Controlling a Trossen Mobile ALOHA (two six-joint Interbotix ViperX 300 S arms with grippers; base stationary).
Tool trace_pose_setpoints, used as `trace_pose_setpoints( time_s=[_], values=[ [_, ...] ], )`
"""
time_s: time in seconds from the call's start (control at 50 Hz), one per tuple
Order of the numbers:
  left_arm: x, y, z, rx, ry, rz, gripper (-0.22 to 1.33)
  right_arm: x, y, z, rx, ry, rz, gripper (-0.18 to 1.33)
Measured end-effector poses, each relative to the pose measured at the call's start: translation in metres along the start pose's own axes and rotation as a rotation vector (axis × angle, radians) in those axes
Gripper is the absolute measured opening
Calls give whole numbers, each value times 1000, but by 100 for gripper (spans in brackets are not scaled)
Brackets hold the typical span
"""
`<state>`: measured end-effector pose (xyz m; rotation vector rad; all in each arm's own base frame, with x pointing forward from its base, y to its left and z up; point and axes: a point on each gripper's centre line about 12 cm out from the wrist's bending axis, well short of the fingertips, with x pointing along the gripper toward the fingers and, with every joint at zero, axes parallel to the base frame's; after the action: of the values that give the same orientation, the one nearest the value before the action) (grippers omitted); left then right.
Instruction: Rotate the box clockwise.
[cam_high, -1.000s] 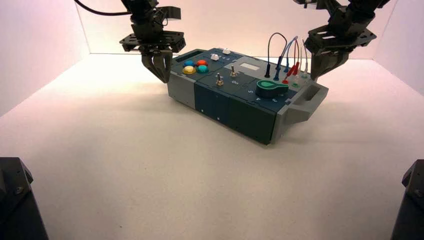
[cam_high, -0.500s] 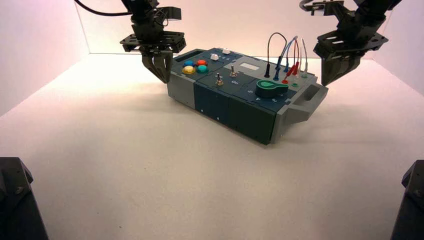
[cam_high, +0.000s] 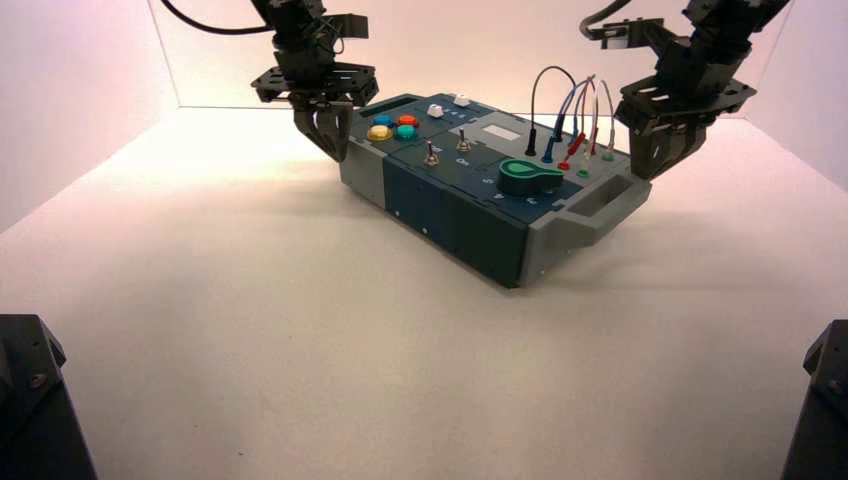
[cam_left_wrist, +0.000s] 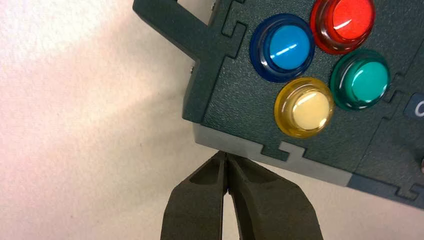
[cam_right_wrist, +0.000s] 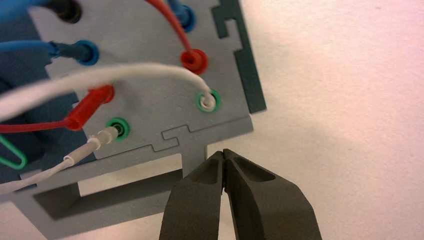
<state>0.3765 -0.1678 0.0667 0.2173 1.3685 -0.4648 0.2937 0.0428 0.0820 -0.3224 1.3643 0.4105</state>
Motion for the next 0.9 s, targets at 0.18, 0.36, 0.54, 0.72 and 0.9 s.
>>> trace_pose_setpoints(
  time_s=[0.18, 0.36, 0.54, 0.72, 0.9],
  values=[
    [3, 2, 12, 2, -21, 3, -16, 2, 14, -2, -38, 29, 23, -14],
    [6, 4, 22, 0, -37, 5, -16, 6, 32, -5, -72, 46, 47, -15],
    [5, 5, 31, 7, -56, 7, -16, 9, 54, -6, -107, 58, 79, -15],
    [3, 5, 34, 8, -65, 8, -16, 12, 60, -11, -99, 58, 90, -14],
    [2, 5, 36, 9, -70, 8, -16, 11, 62, -11, -90, 52, 97, -14]
  ],
)
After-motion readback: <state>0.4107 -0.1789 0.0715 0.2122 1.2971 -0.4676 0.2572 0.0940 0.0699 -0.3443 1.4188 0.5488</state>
